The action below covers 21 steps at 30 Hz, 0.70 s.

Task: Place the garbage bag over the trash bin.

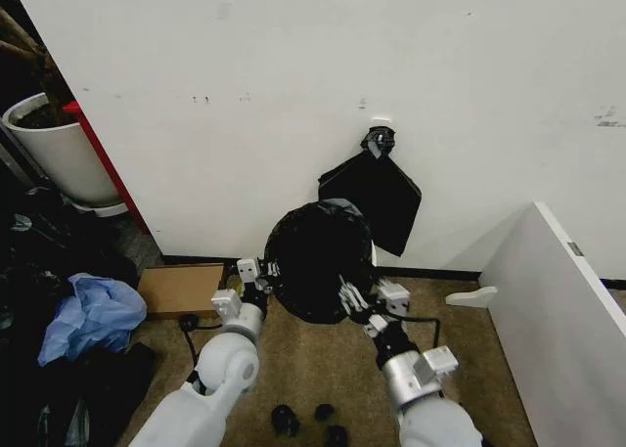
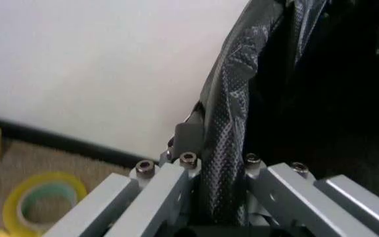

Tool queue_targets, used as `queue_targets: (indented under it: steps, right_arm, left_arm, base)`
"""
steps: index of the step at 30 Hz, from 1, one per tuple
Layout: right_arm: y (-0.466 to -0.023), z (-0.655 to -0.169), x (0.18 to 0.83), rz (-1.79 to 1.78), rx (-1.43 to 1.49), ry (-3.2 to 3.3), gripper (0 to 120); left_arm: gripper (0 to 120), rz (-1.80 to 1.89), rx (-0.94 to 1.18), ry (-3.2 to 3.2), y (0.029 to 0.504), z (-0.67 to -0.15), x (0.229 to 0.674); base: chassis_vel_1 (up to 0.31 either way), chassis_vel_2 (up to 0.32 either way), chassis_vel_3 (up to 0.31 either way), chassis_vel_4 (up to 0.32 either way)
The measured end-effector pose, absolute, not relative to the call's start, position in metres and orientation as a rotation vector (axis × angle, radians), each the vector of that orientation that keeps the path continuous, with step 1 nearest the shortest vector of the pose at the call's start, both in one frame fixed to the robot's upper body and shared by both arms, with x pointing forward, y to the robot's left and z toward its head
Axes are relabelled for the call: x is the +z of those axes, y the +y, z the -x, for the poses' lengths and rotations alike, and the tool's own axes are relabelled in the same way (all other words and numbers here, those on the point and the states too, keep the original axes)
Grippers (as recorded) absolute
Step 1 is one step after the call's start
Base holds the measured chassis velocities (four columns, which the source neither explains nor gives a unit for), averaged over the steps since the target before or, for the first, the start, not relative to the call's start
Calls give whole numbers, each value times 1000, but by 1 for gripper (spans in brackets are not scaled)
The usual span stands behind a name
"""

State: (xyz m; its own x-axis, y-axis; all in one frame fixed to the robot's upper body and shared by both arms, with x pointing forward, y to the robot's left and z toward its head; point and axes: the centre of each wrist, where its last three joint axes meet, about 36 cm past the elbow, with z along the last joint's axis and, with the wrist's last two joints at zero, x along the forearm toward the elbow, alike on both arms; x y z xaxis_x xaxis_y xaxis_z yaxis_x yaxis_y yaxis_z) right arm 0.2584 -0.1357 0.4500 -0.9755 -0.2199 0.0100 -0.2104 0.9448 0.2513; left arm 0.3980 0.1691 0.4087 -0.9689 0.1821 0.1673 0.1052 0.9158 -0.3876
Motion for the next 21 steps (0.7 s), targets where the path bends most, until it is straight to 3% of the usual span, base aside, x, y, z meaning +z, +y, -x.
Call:
queue_targets:
  steps: [3, 6, 11, 21]
  right_arm:
    - [-135, -251, 449, -295, -412, -3042, 77]
    - [-132, -239, 445, -255, -473, -3030, 92]
    - [-131, -241, 435, -229, -444, -3057, 98]
    - [-137, -257, 407, -223, -319, -3135, 58]
  left_arm:
    - [1, 210, 592, -2840, 171, -401, 413]
    - [1, 220, 645, -2787, 173, -402, 421]
    - [1, 230, 658, -2778, 173, -399, 422]
    - [1, 249, 679, -2763, 168, -384, 421]
  base:
    - [0, 0, 0, 0]
    - [0, 0, 0, 0]
    - [0, 0, 0, 0]
    - [0, 0, 0, 0]
